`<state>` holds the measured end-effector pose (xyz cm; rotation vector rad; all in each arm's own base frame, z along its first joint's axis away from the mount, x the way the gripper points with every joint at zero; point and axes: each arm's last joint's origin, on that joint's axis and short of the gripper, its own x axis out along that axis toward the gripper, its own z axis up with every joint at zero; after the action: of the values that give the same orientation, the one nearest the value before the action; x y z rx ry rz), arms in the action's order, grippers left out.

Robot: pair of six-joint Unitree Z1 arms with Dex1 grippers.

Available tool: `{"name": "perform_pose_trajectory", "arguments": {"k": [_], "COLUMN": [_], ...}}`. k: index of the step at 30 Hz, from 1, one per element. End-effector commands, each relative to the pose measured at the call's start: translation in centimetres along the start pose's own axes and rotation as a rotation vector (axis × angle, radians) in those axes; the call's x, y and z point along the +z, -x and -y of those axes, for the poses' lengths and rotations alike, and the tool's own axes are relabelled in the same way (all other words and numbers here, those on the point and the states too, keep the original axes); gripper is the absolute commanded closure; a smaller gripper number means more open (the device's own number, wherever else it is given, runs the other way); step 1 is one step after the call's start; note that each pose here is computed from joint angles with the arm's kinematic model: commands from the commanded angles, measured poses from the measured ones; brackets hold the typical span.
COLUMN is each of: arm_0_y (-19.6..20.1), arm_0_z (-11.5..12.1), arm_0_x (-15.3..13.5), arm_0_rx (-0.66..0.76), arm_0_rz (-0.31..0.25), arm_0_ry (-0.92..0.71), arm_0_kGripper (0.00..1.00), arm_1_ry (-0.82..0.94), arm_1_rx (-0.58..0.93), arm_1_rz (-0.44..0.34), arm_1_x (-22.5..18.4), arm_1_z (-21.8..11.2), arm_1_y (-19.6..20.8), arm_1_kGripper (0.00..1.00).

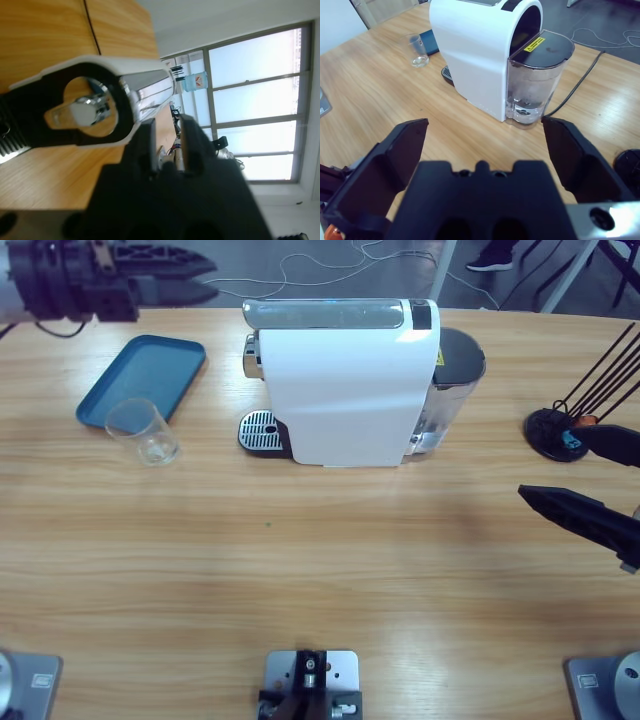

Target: Pour coffee

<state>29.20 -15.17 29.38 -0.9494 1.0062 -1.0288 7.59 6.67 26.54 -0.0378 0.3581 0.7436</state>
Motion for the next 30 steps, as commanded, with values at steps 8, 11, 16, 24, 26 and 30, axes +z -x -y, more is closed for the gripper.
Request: {"name": "perform_pose_trajectory", "arguments": {"k": [8,11,16,24,26,30], "arm_0_y": [-2.3,-3.1,-3.5,-4.9,-5.3,-5.3], "arm_0_z": [-2.9,-2.7,-2.3,-2.0,-1.9,-1.7], "arm_0_x": [0.2,0.6,1.2,1.0,0.8,0.8], "arm_0_rx": [0.039,0.032,0.020,0.014,0.015,0.013], "arm_0_rz": [-0.040,-0.043,-0.041,-0.070,-0.074,-0.069], "arm_0_ry": [0.064,0.059,0.048,0.046,0.047,0.040], "arm_0_kGripper": [0.179,0.179,0.188,0.280,0.329,0.560], "arm_1_ry": [0.010,0.010,0.010,0.010,0.012,0.012], "arm_1_rx": [0.020,0.020,0.018,0.017,0.017,0.020], "arm_1_rz": [-0.002,-0.004,-0.004,-0.002,-0.002,0.001], "arm_1_x": [-1.0,-1.0,-1.0,-1.0,-1.0,-1.0], "arm_1_z": [-0.1,-0.1,-0.1,-0.1,-0.1,-0.1], "arm_1_y": [0.4,0.4,0.4,0.4,0.4,0.5], "arm_1_kGripper": [0.000,0.000,0.000,0.000,0.000,0.000]}}
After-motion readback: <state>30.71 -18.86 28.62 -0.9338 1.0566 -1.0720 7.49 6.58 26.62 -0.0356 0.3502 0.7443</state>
